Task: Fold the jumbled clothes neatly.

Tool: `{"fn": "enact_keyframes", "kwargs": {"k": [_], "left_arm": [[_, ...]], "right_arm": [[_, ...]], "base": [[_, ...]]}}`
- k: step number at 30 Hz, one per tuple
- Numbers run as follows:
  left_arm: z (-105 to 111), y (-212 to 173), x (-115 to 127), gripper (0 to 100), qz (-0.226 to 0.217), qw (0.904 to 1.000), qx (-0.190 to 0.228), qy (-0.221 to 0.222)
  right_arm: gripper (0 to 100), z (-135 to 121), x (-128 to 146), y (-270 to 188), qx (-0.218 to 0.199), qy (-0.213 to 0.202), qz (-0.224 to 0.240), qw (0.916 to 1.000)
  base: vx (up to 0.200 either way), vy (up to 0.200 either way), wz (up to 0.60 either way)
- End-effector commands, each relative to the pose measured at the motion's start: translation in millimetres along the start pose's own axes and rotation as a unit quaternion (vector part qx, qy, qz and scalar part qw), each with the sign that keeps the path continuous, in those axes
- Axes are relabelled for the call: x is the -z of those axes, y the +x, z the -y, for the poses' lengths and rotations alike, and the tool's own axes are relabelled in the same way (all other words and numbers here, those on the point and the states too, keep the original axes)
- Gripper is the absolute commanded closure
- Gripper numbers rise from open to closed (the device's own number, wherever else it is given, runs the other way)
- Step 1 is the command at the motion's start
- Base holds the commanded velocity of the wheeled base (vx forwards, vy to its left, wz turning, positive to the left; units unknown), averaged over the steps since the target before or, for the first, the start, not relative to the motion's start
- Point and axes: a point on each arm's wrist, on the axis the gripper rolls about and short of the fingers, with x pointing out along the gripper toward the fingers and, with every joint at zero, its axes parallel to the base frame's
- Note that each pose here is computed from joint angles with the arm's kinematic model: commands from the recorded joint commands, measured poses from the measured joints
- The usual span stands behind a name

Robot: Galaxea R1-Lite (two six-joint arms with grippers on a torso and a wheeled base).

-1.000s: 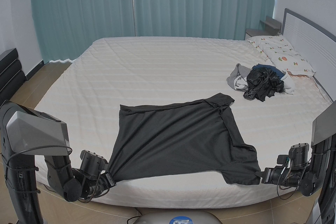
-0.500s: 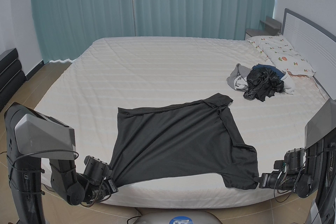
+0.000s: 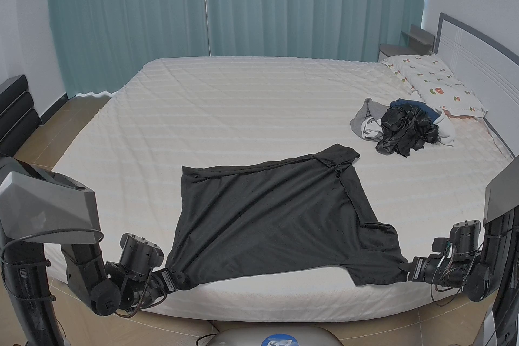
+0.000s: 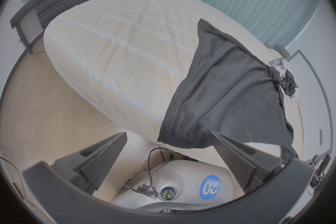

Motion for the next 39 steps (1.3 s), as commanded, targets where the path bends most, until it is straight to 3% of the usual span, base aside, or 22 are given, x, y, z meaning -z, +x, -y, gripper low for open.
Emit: {"fn": "enact_keyframes", "kwargs": {"k": [1,2,3,11,21,25,27,31,32,39], "left_arm": [[-1.3,-9.3,-9.8,0,0.019,0.9997,0.01,-0.011],[-1.3,-9.3,-9.8,0,0.019,0.9997,0.01,-0.011],[-1.3,-7.9,-11.7,0,0.021,0.9996,0.01,-0.015],[-5.6,-6.8,-18.5,0,0.026,0.9992,0.009,-0.029],[-4.2,-9.2,-27.4,0,0.023,0.9969,0.062,-0.043],[-3.9,-9.2,-27.7,0,0.03,0.9962,0.069,-0.044],[-2.8,-9.8,-32.8,0,0.048,0.9939,0.083,-0.054],[-9.4,-7.4,-39.3,0,0.055,0.9931,0.077,-0.07],[-11.0,-4.3,-42.4,0,0.058,0.9928,0.074,-0.074],[-14.9,5.9,-38.8,0,0.048,0.9941,0.061,-0.075]], "right_arm": [[100,0.4,1.9,-6.5,0.004,0.004,-0.009,0.9999],[100,0.4,1.9,-6.5,0.004,0.004,-0.009,0.9999],[0,2.2,6.4,-2.5,0.007,0.004,-0.022,0.9997],[0,4.0,8.5,0.0,0.011,0.008,-0.026,0.9996],[0,-12.3,-29.7,-5.8,-0.033,0.002,0.087,0.9957],[0,-20.2,-35.0,-0.1,-0.049,0.001,0.094,0.9944],[0,-37.2,-44.2,24.2,-0.05,-0.005,0.085,0.9951],[0,-58.7,-57.8,45.4,-0.051,0.037,0.077,0.9951],[0,-70.0,-62.6,58.1,-0.047,0.064,0.056,0.9953],[0,-87.4,-74.5,90.0,-0.002,0.138,0.024,0.9901]], "base": [[0.0,0.0,0.0],[0.0,0.0,0.0],[0.0,0.0,0.0],[0.0,0.0,0.0],[0.0,0.0,0.0],[0.0,0.0,0.0],[0.0,0.0,0.0],[0.2,0.0,0.0],[0.2,0.0,0.0],[0.114,0.0,0.0]]}}
